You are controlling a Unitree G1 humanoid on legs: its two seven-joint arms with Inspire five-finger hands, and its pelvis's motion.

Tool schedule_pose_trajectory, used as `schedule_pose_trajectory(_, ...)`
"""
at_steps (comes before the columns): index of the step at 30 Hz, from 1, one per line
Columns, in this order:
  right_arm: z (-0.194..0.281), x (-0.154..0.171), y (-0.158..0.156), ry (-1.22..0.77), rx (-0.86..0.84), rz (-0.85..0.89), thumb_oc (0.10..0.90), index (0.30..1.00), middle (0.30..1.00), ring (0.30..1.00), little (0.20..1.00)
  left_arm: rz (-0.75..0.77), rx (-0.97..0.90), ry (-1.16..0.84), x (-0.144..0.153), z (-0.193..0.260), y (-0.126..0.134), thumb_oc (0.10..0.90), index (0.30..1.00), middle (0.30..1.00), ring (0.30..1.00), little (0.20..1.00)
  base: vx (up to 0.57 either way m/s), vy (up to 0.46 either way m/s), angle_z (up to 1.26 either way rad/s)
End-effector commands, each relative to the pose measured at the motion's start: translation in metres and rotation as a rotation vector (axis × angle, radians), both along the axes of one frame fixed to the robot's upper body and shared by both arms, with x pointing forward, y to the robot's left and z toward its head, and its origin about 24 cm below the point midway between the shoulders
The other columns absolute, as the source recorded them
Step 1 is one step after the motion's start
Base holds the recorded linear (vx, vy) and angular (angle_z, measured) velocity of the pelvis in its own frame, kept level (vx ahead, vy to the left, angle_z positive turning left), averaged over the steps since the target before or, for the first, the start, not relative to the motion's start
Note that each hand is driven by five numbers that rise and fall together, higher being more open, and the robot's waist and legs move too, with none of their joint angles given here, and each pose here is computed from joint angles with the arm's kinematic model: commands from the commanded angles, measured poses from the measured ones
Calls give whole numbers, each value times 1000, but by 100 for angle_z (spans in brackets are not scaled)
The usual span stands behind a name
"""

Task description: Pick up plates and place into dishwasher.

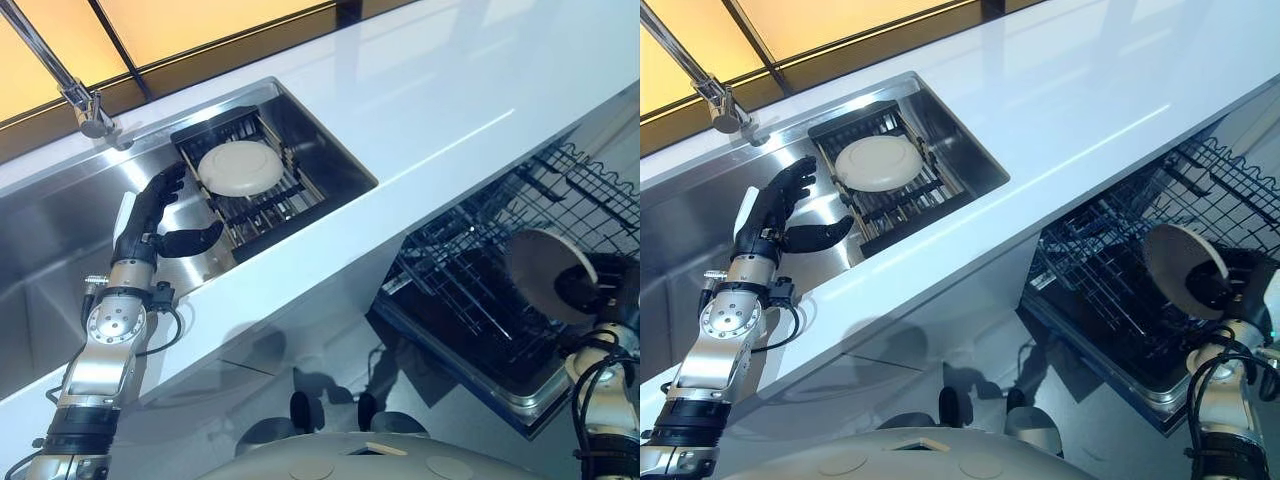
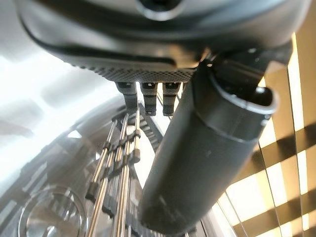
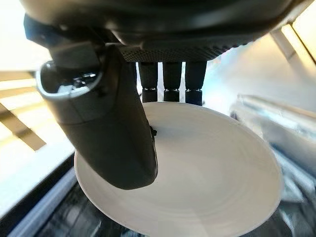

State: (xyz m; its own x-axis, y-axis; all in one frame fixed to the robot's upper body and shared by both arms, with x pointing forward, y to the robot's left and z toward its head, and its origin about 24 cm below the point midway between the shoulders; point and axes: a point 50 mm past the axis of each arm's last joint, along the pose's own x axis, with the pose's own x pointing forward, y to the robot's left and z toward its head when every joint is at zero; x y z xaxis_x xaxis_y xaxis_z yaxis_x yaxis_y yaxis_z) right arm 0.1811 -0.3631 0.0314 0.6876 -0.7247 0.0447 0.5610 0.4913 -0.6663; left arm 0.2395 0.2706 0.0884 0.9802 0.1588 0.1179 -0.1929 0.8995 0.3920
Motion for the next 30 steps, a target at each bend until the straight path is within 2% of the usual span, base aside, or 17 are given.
schedule_pose_trajectory(1,62,37,-13,-220,-133,33,100,300,300,300,200,53,77,-279,8,56,17,800,900,900,900,900,6,-32,6)
schedule_pose_trajectory(10,67,63,-15,-174,-140,-7,100,300,300,300,200,22,104,-308,13,64,9,800,900,900,900,900,26,-35,10)
schedule_pose_trajectory(18,78,63,-31,-118,-226,-75,100,300,300,300,200,21,121,-301,12,66,14,800,900,900,900,900,36,-47,16)
schedule_pose_trajectory(30,41,64,-24,84,-204,-46,100,300,300,300,200,0,142,-313,11,70,12,800,900,900,900,900,24,-49,9)
